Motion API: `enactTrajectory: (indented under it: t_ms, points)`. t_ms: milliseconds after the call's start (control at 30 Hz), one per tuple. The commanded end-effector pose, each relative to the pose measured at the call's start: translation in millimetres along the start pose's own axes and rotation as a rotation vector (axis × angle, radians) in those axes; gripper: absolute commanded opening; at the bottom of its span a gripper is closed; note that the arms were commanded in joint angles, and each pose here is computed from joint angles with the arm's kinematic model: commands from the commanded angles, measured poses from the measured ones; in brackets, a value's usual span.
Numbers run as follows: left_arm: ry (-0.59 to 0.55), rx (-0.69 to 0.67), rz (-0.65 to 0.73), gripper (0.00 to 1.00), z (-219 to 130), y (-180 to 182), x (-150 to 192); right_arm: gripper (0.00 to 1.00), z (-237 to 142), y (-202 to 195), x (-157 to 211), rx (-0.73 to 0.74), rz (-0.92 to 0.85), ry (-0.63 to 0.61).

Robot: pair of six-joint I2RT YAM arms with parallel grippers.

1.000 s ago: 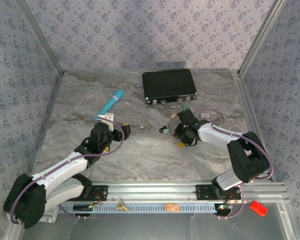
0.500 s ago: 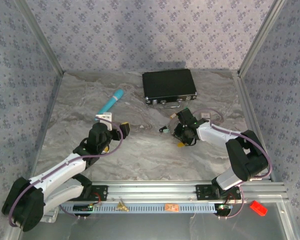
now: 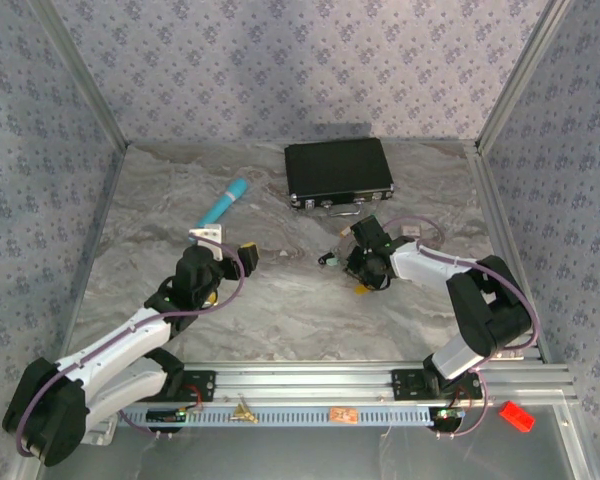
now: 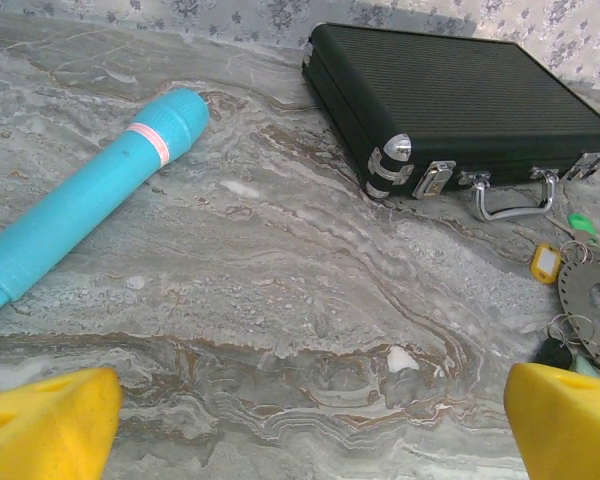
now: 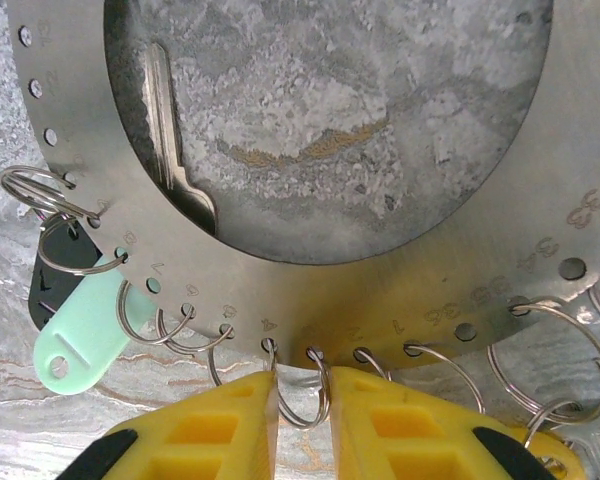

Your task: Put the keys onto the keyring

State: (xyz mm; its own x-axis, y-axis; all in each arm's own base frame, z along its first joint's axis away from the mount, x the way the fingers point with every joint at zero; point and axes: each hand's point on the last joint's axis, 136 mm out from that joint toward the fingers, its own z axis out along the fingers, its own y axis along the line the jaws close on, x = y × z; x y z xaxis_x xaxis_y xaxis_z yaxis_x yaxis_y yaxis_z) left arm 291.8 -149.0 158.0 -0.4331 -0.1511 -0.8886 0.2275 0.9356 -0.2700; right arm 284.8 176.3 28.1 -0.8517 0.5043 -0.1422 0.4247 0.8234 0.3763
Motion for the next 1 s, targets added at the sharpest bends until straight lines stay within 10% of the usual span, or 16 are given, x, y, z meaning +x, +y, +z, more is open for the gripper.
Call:
enactTrajectory:
  t_ms: [0, 967]
  points:
    - [-0.038, 0.003, -0.002, 0.98, -4, -3, -12, 0.21, 3, -4, 0, 0.032, -0.013, -0.006]
    - [-0.075, 0.071, 0.081, 0.96, -6, -19, -20, 0.0, -8, 15, -9, -0.052, 0.031, -0.043]
